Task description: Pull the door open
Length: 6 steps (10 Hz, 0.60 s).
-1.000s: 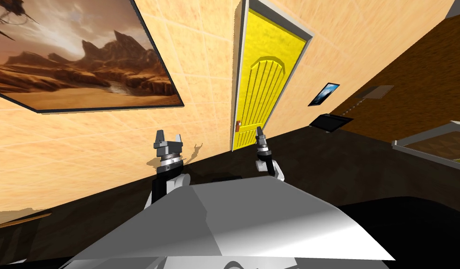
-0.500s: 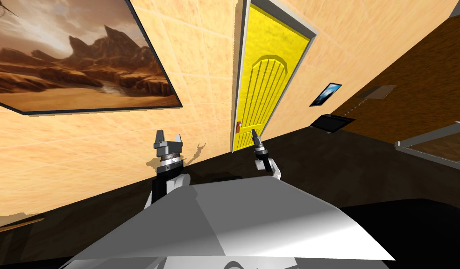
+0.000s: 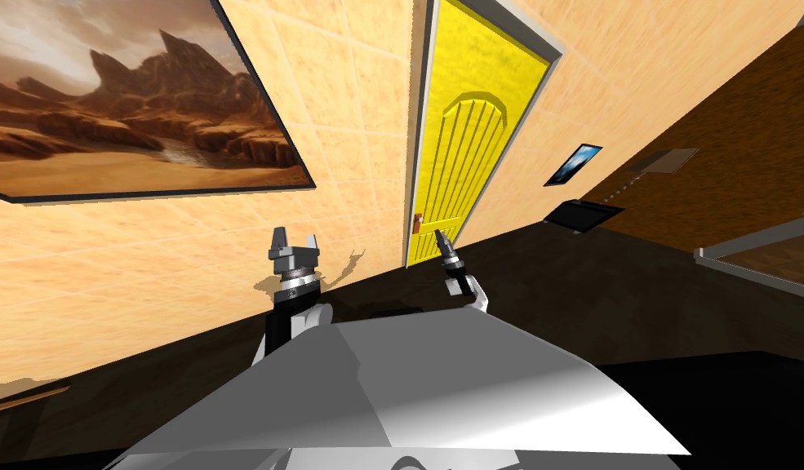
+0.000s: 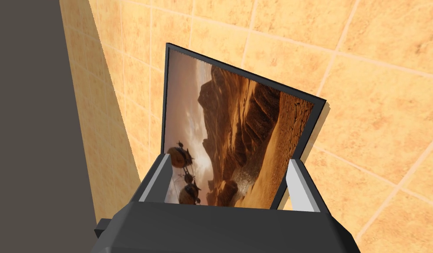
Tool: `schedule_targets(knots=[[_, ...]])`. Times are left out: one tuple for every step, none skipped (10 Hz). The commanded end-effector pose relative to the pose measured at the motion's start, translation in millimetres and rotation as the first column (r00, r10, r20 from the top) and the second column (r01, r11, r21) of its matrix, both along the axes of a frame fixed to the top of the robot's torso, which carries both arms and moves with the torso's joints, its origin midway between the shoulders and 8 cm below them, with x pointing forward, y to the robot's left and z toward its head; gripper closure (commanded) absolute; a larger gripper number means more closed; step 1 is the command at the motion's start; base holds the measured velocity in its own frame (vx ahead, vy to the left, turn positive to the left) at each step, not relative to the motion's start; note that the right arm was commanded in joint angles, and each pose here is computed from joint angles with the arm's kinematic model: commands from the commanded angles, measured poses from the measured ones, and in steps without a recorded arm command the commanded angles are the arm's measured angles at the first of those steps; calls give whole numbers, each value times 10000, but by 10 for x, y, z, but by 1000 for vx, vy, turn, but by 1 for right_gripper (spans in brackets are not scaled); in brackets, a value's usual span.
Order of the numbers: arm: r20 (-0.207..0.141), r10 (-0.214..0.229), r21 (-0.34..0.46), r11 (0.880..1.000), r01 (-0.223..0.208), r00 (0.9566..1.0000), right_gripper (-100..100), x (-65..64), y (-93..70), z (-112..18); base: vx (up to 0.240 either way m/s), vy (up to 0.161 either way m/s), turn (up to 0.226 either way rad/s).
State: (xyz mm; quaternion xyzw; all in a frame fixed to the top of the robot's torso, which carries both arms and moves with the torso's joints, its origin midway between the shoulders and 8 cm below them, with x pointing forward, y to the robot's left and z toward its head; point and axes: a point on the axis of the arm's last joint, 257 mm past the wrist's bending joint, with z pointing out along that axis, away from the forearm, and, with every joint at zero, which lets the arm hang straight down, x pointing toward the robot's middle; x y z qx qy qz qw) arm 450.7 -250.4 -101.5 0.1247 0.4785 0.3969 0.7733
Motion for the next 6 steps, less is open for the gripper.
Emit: schedule_targets(knots=[[-143,-130,-602,9981,121,9998,-100,99,-2,-106,79,-6,2],[-318,-166,-592,9981,147,9994,-100,113,-20,-188,62,-2,4],[-456,-265,-982,9949,219,9986,-100,176,-33,-284,57,-1,0],[-486,-345,-1378,9901,275,9982,-100,232,-37,-332,76,-13,2],[-642,-380,-1372,9901,289,9972,-100,241,-55,-405,57,-3,6],[-660,-463,-1767,9837,339,9967,-100,295,-62,-449,55,7,-2]])
